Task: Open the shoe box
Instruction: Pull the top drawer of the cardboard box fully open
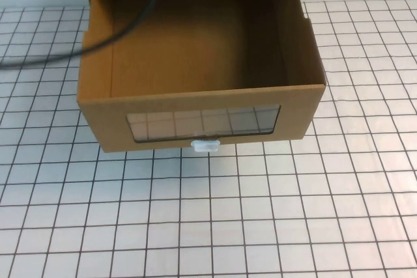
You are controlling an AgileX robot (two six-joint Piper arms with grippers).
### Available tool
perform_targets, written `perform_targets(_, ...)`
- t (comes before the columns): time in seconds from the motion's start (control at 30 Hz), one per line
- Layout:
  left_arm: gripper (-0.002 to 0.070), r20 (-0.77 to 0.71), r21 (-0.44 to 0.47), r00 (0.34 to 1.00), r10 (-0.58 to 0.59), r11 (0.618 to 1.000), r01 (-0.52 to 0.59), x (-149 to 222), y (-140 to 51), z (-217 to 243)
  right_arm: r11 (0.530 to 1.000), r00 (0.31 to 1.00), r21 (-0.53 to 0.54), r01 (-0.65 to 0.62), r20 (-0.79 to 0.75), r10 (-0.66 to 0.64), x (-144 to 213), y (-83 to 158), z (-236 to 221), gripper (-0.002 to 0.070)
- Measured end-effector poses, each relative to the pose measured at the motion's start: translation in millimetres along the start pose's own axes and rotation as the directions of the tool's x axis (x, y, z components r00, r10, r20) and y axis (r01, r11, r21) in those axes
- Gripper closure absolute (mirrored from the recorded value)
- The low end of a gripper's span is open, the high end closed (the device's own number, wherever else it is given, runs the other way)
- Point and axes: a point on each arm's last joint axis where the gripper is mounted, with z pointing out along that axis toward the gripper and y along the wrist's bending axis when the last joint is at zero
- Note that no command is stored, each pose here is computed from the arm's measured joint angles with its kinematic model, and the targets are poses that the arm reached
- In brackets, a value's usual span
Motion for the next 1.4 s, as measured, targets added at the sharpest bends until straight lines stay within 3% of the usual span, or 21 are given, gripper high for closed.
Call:
perform_targets(0.13, 0.0677, 0.050, -0.052, 0.999, 0.002, 0.999, 0.001, 28.1, -17.6, -25.8, 0.996, 0.994, -0.049, -0.074, -0.087, 0.070, 17.4, -30.2, -10.6, 0.0687)
perform_targets(0.3, 0.0677, 0.151, -0.106, 0.988, 0.028, 0.994, -0.012, 70.2, -46.6, -64.2, 0.988, 0.989, -0.116, -0.100, -0.120, 0.086, 37.3, -39.6, -18.3, 0.0689)
perform_targets(0.4, 0.0677, 0.217, -0.141, 0.975, 0.049, 0.990, -0.018, 97.6, -64.2, -87.1, 0.983, 0.989, -0.142, -0.113, -0.110, 0.098, 55.9, -37.7, -17.5, 0.0689)
perform_targets(0.6, 0.0677, 0.303, -0.192, 0.950, 0.077, 0.981, -0.018, 157.6, -98.3, -127.5, 0.940, 0.985, -0.295, -0.169, -0.015, 0.172, 98.6, -20.2, -15.5, 0.0689)
perform_targets(0.8, 0.0677, 0.407, -0.275, 0.904, 0.129, 0.961, -0.014, 212.8, -120.9, -154.3, 0.897, 0.947, -0.366, -0.247, 0.103, 0.303, 139.8, -11.8, -12.1, 0.0689)
perform_targets(0.97, 0.0677, 0.456, -0.329, 0.878, 0.148, 0.944, 0.012, 255.4, -127.1, -155.6, 0.868, 0.913, -0.420, -0.265, 0.181, 0.366, 166.9, -5.7, -9.6, 0.0689)
perform_targets(1.13, 0.0677, 0.396, -0.347, 0.913, 0.099, 0.937, 0.049, 291.4, -120.5, -134.0, 0.824, 0.881, -0.480, -0.300, 0.191, 0.432, 178.7, -0.8, -10.3, 0.0689)
perform_targets(1.4, 0.0677, 0.322, -0.442, 0.946, 0.031, 0.889, 0.122, 341.3, -106.1, -109.8, 0.818, 0.881, -0.486, -0.306, 0.181, 0.437, 181.4, 1.0, -8.6, 0.0689)
